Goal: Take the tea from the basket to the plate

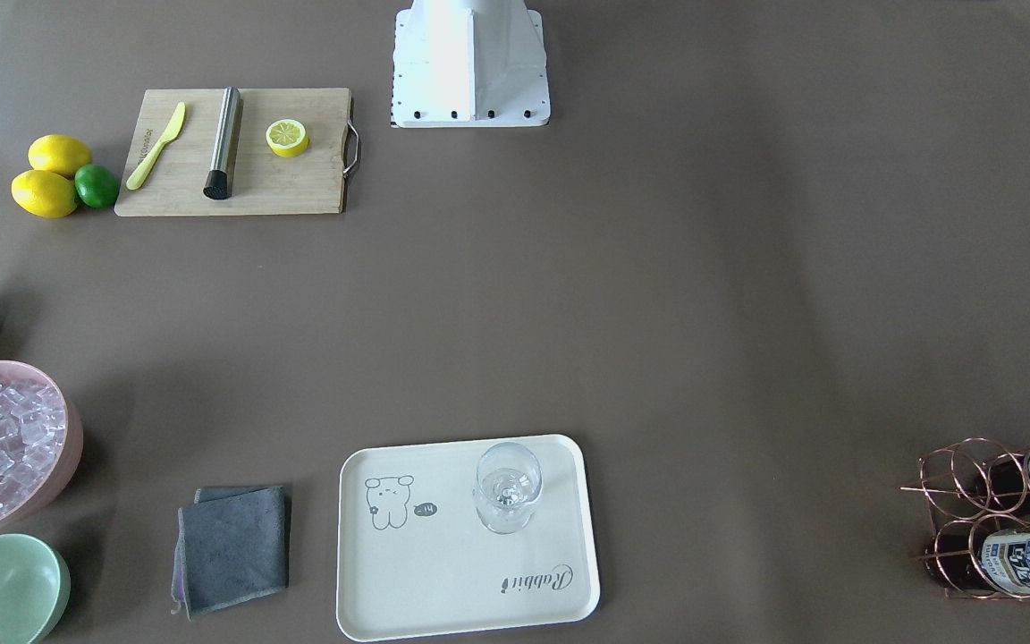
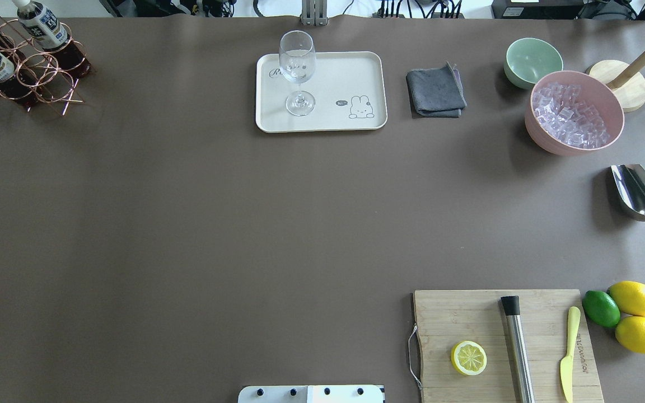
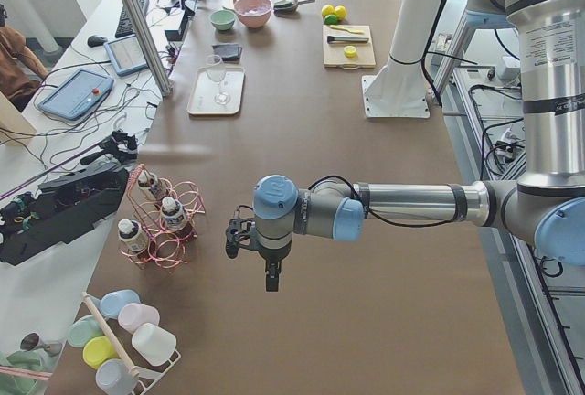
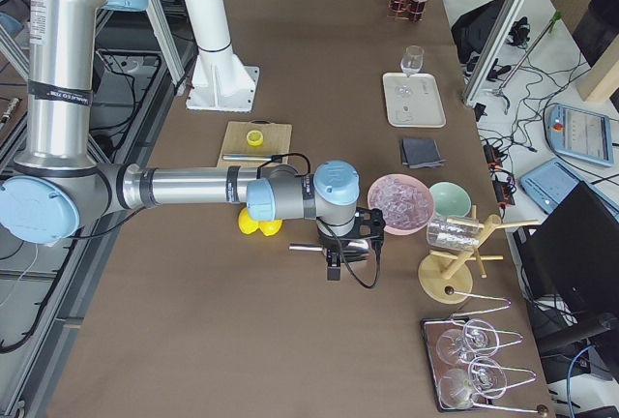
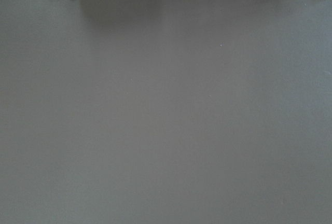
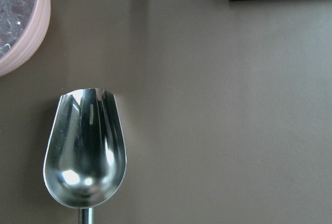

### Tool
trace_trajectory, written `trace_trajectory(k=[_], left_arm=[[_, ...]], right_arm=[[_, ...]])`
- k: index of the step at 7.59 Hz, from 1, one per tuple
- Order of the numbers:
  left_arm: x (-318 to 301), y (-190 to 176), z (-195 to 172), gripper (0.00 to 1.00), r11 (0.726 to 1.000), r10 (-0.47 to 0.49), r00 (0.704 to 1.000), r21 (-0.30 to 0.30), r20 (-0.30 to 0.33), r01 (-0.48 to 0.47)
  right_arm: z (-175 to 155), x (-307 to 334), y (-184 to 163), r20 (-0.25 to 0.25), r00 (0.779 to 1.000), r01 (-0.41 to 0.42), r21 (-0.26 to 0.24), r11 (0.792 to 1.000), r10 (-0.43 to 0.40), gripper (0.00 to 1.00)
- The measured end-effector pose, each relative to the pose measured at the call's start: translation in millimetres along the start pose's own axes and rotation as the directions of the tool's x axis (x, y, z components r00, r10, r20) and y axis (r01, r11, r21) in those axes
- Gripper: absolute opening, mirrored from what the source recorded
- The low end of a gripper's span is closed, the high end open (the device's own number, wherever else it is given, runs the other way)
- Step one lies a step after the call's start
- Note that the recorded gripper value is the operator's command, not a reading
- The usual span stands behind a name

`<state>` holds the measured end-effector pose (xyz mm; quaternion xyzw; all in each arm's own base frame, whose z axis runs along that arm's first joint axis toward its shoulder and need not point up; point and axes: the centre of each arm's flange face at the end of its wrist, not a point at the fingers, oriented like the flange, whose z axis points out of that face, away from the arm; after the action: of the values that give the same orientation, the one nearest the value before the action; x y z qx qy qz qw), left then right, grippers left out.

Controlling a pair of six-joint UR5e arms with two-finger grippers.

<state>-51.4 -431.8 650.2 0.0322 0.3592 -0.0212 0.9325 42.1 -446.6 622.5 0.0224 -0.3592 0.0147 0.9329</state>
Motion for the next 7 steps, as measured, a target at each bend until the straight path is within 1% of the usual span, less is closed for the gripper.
trace_trajectory(k=[2,5,6,7], left_arm=[[0.5,-0.5,-0.4,0.98,1.000,0.001,1.000,0.001,-0.001,-0.001],[0.3,-1.0,-0.9,0.98,1.000,-0.004,1.000,0.001,0.000,0.004],[-0.3,-1.2,-2.2,0.98,1.000,-0.014,1.000,0.001,0.001,0.014],[0.6,-4.4,-4.8,0.98,0.998,-0.059,0.998,0.006,0.000,0.059]], right_arm=[[-3.2,-1.4,1.3,-0.003,1.000,-0.015,-0.012,1.000,0.015,1.00],[-1.9,-1.2,0.3,-0.006,1.000,-0.017,-0.015,1.000,0.017,1.00],[-1.4,-2.7,-0.3,-0.004,1.000,-0.013,-0.016,1.000,0.013,1.00],[-1.1,-3.8,-0.5,-0.002,1.000,-0.009,-0.017,1.000,0.009,1.00]])
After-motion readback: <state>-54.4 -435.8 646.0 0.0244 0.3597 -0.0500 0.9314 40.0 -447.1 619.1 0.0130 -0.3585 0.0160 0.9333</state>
